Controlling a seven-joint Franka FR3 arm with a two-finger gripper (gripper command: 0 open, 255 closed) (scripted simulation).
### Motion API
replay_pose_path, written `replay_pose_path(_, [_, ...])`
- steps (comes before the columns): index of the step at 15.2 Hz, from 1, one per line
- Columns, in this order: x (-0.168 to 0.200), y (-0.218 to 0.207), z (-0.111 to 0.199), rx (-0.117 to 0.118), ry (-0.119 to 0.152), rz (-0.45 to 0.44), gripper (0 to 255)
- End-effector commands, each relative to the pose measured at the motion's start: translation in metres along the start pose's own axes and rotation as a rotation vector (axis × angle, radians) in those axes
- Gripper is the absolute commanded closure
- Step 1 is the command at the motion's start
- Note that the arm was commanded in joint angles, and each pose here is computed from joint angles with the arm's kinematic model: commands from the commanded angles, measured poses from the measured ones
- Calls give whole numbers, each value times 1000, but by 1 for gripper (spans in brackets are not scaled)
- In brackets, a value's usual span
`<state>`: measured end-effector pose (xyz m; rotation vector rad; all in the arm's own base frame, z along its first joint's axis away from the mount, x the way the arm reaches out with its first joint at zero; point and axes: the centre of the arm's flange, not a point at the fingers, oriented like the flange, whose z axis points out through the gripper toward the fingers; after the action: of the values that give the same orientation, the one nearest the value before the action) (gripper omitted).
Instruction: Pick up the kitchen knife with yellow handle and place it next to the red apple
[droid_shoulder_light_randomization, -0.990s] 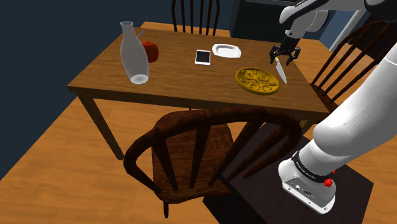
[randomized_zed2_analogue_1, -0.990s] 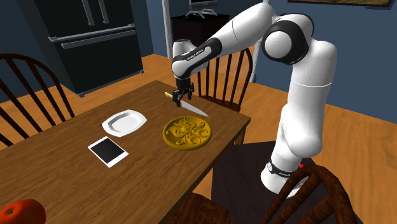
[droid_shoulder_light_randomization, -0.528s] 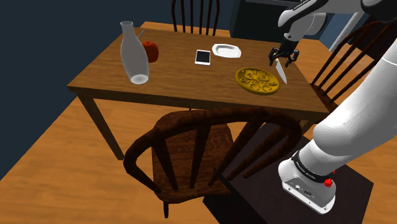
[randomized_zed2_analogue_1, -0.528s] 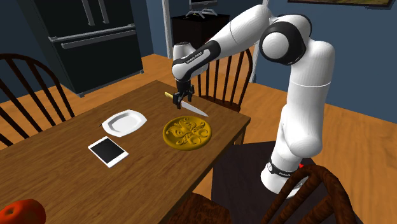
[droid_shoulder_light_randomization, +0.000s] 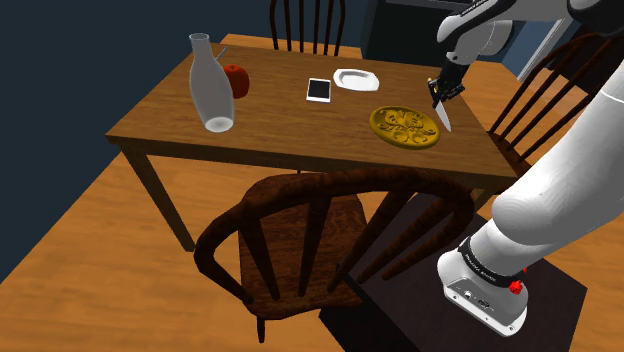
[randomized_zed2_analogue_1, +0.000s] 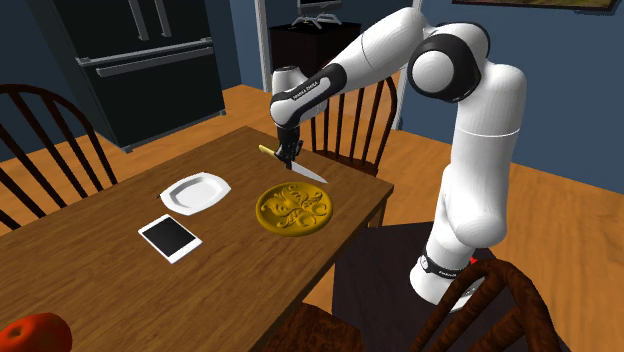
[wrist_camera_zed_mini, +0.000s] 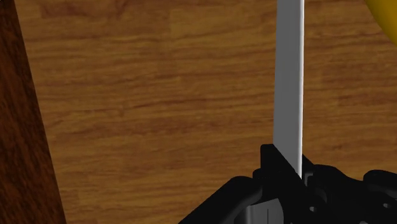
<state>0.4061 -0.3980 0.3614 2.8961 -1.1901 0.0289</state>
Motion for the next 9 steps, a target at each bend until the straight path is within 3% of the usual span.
replay_pose_path(1, [0, 0, 0, 0, 0, 0, 255])
replay_pose_path(4, [0, 0, 0, 0, 0, 0, 255])
replay_pose_path(9, [1, 0, -26, 0, 0, 0, 255])
